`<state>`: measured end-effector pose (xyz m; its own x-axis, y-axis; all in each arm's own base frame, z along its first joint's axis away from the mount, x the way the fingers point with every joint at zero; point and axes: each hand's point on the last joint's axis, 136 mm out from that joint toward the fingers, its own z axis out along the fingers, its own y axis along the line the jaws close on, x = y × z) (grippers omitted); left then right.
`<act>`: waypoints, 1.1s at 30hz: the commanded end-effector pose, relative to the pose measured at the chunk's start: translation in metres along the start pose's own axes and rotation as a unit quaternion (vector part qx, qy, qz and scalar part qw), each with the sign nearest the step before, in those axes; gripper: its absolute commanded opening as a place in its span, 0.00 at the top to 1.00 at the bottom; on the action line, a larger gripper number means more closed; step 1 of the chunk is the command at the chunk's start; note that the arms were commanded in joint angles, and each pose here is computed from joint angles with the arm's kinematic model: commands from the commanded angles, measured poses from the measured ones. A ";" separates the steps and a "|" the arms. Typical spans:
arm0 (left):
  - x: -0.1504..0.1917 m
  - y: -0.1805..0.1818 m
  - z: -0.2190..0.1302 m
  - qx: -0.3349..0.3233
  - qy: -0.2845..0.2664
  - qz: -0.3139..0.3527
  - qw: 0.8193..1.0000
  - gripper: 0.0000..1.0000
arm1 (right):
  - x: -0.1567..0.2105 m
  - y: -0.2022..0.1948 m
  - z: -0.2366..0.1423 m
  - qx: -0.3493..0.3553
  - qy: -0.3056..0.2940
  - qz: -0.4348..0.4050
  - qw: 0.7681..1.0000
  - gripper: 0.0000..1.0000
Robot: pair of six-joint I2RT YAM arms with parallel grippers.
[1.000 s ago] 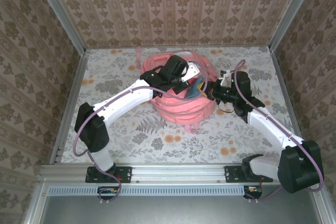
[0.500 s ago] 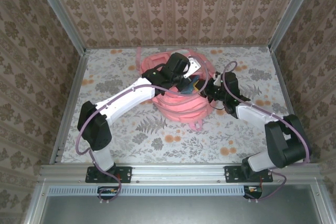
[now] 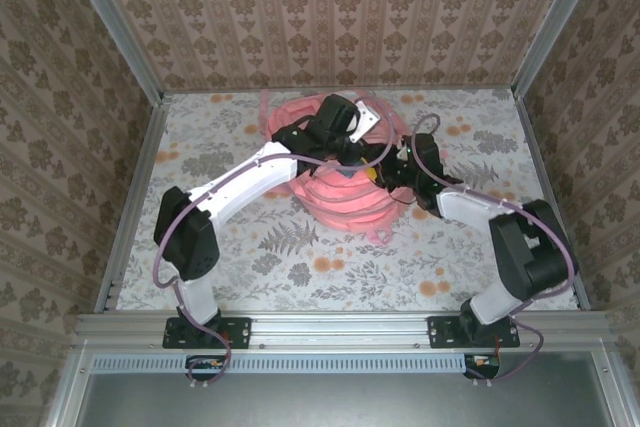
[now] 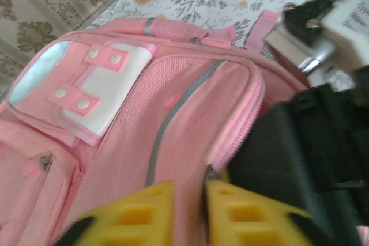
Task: Pack the student bag
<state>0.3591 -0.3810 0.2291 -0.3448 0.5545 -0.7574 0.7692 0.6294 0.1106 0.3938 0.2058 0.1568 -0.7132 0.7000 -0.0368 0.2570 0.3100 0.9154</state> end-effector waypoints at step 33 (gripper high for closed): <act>0.139 0.182 -0.005 0.008 -0.020 -0.573 0.819 0.37 | 0.072 -0.029 -0.045 0.226 0.046 -0.193 0.954 0.41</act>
<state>0.4280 -0.1630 0.1155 -0.8472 -0.3900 -0.3608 -0.1075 0.7908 -0.6026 0.3069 0.2170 0.1445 -0.8531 0.4467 -0.2695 0.2225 0.7788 0.5865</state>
